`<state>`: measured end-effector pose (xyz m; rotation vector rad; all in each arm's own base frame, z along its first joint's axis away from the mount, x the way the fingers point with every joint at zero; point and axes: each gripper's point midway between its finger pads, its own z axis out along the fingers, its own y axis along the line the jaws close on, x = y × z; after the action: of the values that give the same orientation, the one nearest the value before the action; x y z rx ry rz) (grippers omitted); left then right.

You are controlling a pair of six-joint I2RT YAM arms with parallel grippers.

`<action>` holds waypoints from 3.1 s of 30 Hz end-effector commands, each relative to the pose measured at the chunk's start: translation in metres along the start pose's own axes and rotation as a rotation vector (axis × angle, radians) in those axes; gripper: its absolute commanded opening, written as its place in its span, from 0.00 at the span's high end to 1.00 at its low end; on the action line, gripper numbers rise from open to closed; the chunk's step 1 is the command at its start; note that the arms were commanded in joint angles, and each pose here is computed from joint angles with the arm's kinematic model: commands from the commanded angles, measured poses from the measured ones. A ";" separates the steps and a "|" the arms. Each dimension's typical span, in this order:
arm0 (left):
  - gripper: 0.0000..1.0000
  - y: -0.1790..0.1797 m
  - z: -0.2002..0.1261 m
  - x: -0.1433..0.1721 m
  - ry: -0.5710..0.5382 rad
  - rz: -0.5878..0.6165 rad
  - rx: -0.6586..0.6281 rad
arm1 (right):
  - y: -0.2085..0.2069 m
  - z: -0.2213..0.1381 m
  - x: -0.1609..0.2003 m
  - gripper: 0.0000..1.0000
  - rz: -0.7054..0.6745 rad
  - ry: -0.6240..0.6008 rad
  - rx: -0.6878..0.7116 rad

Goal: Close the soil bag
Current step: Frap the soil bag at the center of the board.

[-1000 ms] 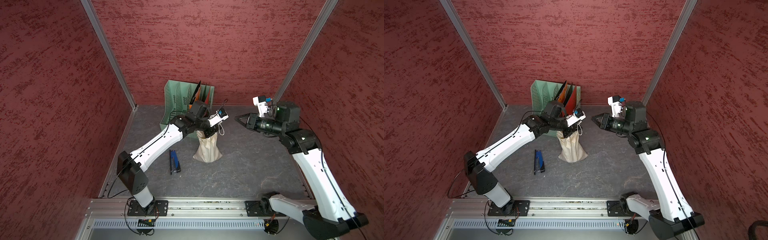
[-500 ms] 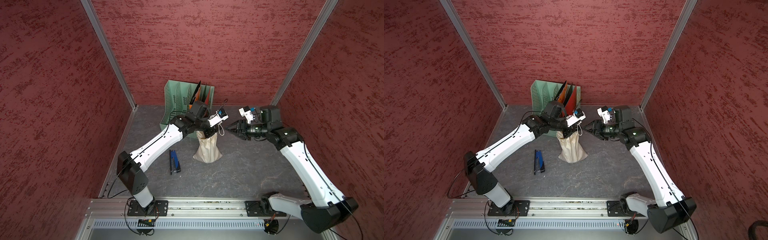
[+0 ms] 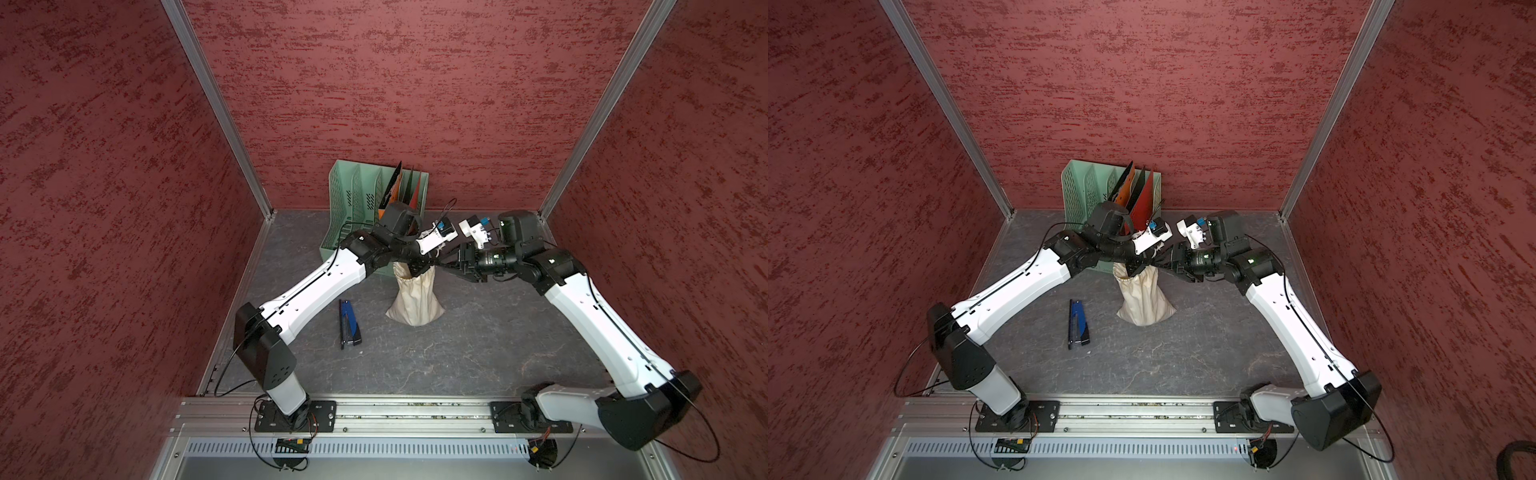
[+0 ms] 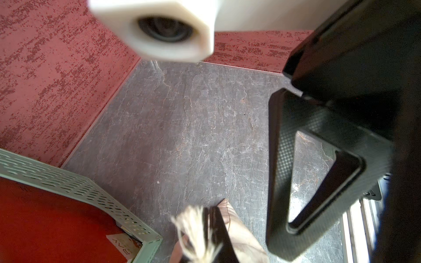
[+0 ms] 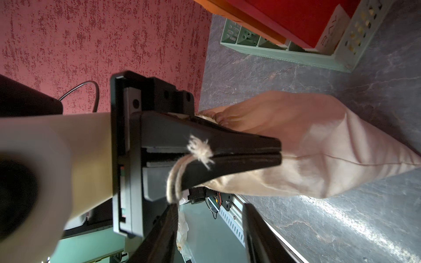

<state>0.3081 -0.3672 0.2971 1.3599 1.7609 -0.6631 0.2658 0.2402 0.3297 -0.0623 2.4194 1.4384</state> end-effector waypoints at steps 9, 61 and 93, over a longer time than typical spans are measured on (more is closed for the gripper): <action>1.00 -0.004 -0.011 -0.011 -0.029 0.024 0.002 | 0.019 -0.033 0.014 0.46 -0.056 -0.078 -0.003; 0.98 0.007 -0.023 -0.006 -0.006 0.046 -0.065 | 0.001 -0.092 -0.036 1.00 -0.283 -0.293 0.637; 0.84 -0.002 -0.052 0.039 0.100 0.100 -0.164 | 0.120 -0.105 -0.080 1.00 -0.466 -0.498 0.333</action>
<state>0.2865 -0.3253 0.3222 1.3564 1.6562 -0.4744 0.2870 0.2000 0.4552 -0.1766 2.1928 0.6799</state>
